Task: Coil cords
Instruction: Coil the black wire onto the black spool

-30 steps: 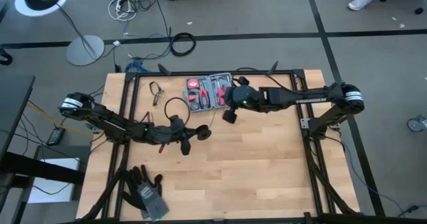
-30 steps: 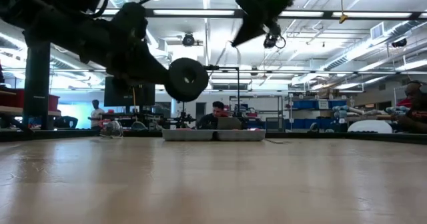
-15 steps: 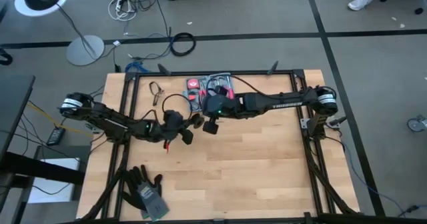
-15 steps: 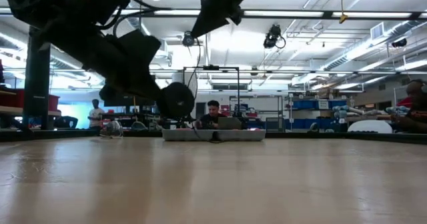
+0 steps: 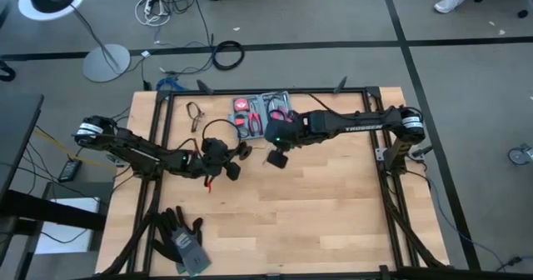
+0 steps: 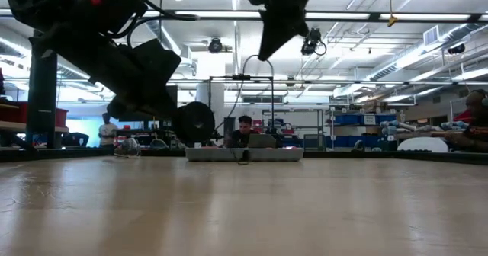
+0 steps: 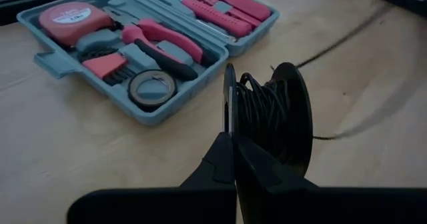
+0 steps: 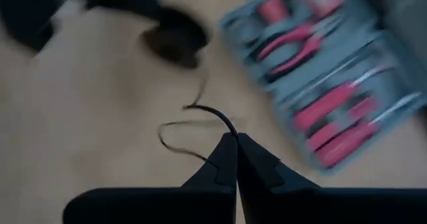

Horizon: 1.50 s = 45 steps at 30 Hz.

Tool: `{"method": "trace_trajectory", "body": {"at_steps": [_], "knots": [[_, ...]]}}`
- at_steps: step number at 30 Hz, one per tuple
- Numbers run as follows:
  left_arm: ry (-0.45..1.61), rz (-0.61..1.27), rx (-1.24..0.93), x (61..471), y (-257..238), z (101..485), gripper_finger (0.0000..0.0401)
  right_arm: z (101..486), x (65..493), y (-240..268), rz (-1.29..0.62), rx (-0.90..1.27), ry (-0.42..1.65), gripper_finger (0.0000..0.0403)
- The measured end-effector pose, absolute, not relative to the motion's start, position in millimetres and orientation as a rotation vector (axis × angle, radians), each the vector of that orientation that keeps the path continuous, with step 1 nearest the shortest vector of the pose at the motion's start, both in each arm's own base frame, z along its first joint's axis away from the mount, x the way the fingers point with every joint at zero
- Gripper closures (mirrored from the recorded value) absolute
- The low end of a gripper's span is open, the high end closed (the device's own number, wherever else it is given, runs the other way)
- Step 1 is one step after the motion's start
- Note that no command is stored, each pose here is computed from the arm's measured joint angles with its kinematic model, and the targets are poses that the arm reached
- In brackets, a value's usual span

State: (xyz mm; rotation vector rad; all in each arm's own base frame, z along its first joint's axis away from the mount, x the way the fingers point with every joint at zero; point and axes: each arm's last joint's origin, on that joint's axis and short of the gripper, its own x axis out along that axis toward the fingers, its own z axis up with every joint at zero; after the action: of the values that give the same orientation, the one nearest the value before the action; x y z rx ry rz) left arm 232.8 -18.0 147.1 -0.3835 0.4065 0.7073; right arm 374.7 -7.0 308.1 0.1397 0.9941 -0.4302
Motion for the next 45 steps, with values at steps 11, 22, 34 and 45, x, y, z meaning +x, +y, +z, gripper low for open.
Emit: {"method": "trace_trajectory", "body": {"at_steps": [11,22,34,45], "knots": [[0.418,0.716,-0.354,232,-18,146,0.0401,271,387,17,-0.024,0.338,0.944,0.0403],[0.436,0.724,-0.314,229,-23,145,0.0401,229,385,-2,-0.198,0.4,0.858,0.0403],[0.39,0.721,-0.276,227,-37,147,0.0401,181,347,-17,-0.389,0.543,0.511,0.0403],[0.319,0.632,-0.194,236,-41,159,0.0401,159,311,-36,-0.523,0.692,0.226,0.0403]]}}
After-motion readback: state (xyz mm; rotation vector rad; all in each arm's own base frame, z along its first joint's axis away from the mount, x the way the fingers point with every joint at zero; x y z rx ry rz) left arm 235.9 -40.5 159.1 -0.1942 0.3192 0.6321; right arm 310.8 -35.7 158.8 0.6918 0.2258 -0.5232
